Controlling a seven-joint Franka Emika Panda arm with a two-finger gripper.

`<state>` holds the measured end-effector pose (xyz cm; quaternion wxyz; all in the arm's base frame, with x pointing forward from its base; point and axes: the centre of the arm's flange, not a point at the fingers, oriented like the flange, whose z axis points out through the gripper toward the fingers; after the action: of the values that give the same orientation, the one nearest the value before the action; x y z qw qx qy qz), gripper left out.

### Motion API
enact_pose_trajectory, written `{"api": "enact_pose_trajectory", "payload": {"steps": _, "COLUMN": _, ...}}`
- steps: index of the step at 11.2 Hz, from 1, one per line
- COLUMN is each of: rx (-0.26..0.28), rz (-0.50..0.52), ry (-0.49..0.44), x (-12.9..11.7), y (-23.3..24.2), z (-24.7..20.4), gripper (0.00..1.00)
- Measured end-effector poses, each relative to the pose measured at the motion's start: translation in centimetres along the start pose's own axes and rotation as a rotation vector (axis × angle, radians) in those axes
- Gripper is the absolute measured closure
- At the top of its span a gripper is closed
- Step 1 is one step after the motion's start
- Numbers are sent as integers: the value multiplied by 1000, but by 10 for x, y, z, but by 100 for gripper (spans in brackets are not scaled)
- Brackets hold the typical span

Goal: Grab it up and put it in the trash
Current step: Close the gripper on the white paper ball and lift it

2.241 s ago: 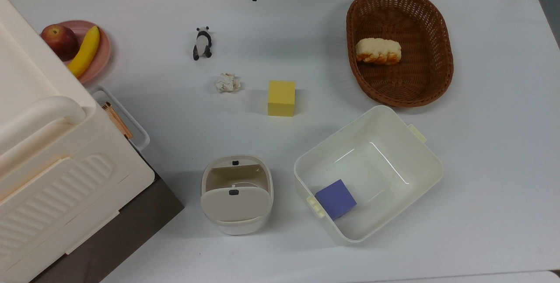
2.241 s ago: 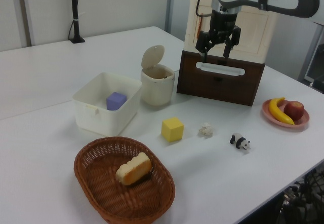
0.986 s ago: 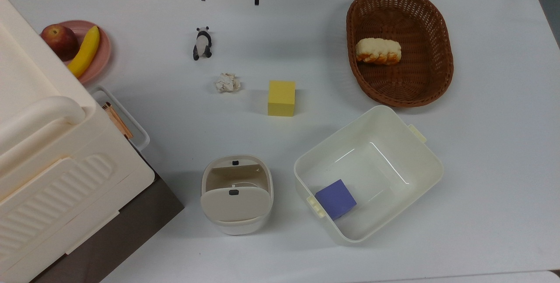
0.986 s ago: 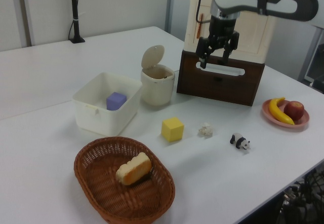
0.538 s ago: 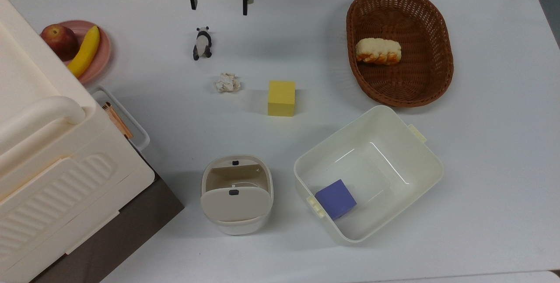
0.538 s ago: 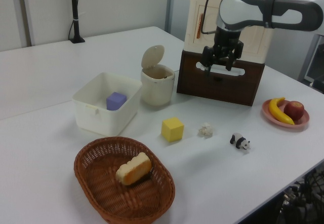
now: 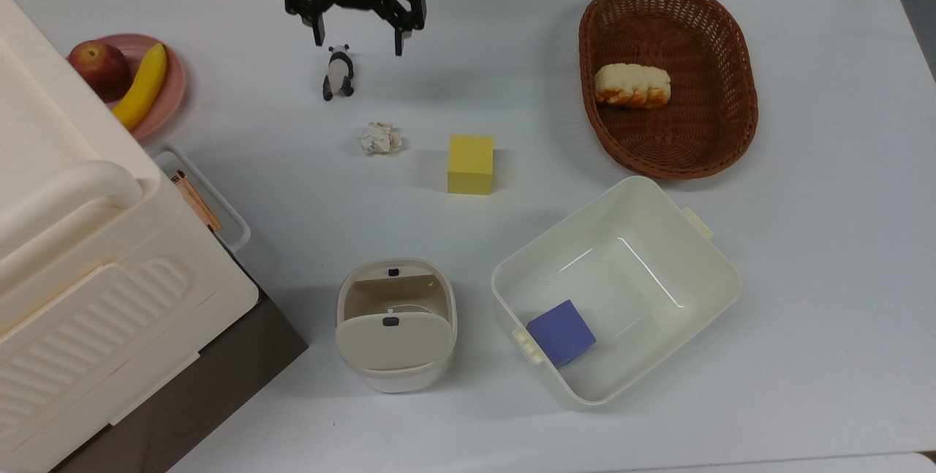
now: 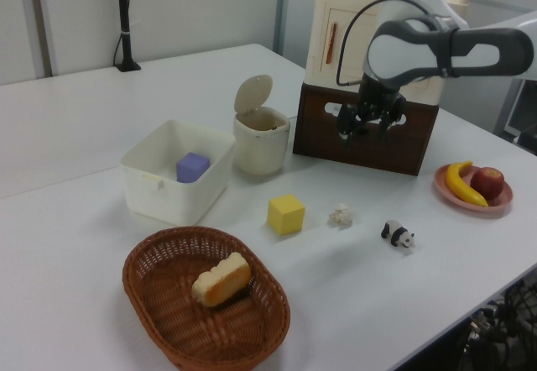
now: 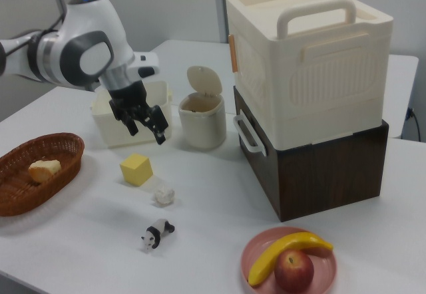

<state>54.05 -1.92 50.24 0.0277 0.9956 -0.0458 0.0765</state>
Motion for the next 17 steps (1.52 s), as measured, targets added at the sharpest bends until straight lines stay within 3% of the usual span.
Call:
{"api": "enact_pose_trajectory", "payload": {"steps": 9, "rx": 1, "rz": -3, "ry": -126, "x": 17, "y": -4, "z": 145, "gripper": 0}}
{"api": "enact_pose_trajectory", "payload": {"steps": 16, "rx": -2, "rz": -7, "ry": -189, "x": 13, "y": -6, "z": 183, "gripper": 0}}
{"api": "enact_pose_trajectory", "payload": {"steps": 17, "rx": -2, "rz": -7, "ry": -193, "x": 13, "y": -6, "z": 186, "gripper": 6}}
